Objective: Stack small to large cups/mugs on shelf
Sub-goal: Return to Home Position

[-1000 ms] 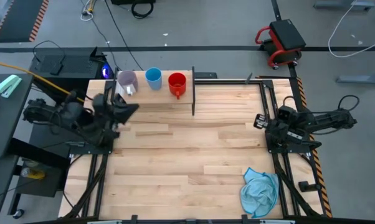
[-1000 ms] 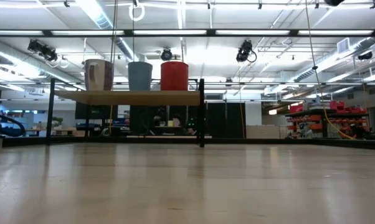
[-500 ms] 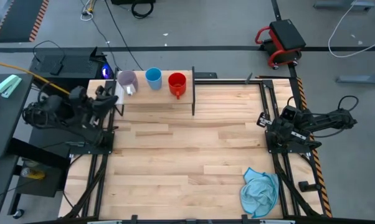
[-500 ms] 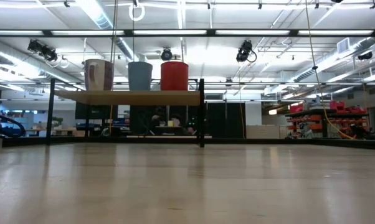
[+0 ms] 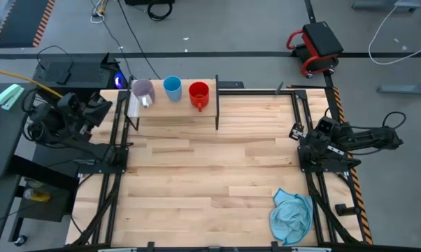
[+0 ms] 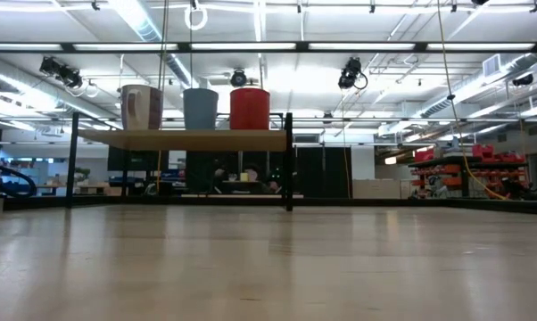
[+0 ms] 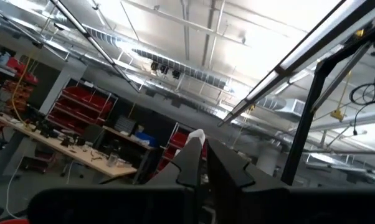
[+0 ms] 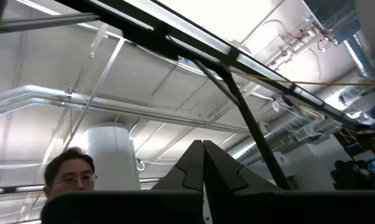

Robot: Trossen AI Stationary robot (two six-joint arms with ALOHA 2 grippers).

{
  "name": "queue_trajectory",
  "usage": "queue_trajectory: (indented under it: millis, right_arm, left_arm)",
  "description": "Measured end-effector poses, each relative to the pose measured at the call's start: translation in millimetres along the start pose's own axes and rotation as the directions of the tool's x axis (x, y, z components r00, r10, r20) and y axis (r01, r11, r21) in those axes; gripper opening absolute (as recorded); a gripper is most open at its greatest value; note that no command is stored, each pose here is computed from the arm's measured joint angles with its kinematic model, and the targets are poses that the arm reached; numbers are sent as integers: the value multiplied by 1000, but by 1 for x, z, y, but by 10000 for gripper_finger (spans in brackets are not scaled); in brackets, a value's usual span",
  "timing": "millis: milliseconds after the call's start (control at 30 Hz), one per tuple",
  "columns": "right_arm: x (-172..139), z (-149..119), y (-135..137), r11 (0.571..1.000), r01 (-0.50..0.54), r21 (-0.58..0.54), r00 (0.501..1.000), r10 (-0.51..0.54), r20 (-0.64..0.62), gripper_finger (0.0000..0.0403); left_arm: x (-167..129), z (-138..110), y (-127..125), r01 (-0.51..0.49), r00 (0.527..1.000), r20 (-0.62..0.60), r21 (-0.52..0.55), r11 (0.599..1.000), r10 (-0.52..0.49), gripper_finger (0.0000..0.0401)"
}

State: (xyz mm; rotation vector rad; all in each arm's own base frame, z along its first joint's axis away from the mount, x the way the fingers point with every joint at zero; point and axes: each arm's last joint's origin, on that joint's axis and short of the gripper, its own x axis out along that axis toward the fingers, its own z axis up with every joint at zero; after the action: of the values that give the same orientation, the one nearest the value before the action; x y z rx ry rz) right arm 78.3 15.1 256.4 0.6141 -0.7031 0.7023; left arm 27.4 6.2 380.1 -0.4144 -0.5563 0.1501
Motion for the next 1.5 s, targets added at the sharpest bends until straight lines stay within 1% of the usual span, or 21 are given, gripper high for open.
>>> queue_trajectory:
  millis: [100,233,333,433,600,800,867,933,1033,1067,1133,1200,1267,1367,1400,1433,1500]
  right_arm:
    - [7,10,5,998,-56,-8,998,55,-19,10]
    - [22,32,19,985,-163,-63,986,161,-46,10]
    - [36,54,37,957,-263,-125,964,255,-77,10]
    - [47,73,56,919,-353,-174,934,334,-128,10]
    - [51,93,82,881,-398,-256,917,376,-134,10]
    - [34,96,110,831,-428,-355,903,411,-127,10]
    - [27,96,119,820,-425,-383,903,414,-114,10]
    - [22,95,124,826,-400,-397,913,398,-92,10]
    - [20,93,125,846,-357,-397,932,351,-90,10]
    - [20,93,124,847,-350,-400,934,347,-84,10]
    - [20,93,124,845,-352,-402,933,350,-82,10]
    - [19,93,124,839,-351,-416,933,351,-80,10]
    - [19,91,119,844,-339,-416,938,338,-79,10]
    - [16,86,107,855,-282,-435,952,306,-15,10]
    - [14,82,99,872,-246,-424,961,275,8,10]
    - [12,77,90,890,-208,-405,970,240,29,10]
    - [6,67,73,913,-146,-380,980,187,73,10]
  left_arm:
    - [-6,3,3,-1,1000,0,-3,1000,1,34]
    - [-11,4,6,-2,1000,-7,1,1000,2,31]
    - [-14,4,7,-2,1000,-11,5,1000,2,27]
    - [-19,7,10,0,1000,2,0,1000,0,23]
    - [-23,9,11,2,1000,11,10,1000,-2,28]
    - [-27,11,13,4,1000,16,4,1000,-4,36]
    - [-30,12,15,6,1000,27,-8,1000,-6,35]
    - [-32,9,16,10,999,40,-12,1000,-10,31]
    - [-36,-2,21,14,998,57,-3,1000,-13,26]
    - [-34,-5,20,15,997,74,0,1000,-15,25]
    - [-33,-12,21,28,997,65,28,999,-30,23]
    - [-33,-12,20,53,995,78,22,998,-55,24]
    - [-32,-16,20,54,995,80,18,998,-56,27]
    - [-31,-23,19,106,989,107,10,994,-106,33]
    - [-31,-25,19,116,986,122,6,993,-116,34]
    - [-30,-29,20,117,986,121,8,993,-117,35]
    - [-29,-41,21,114,988,101,11,993,-114,36]
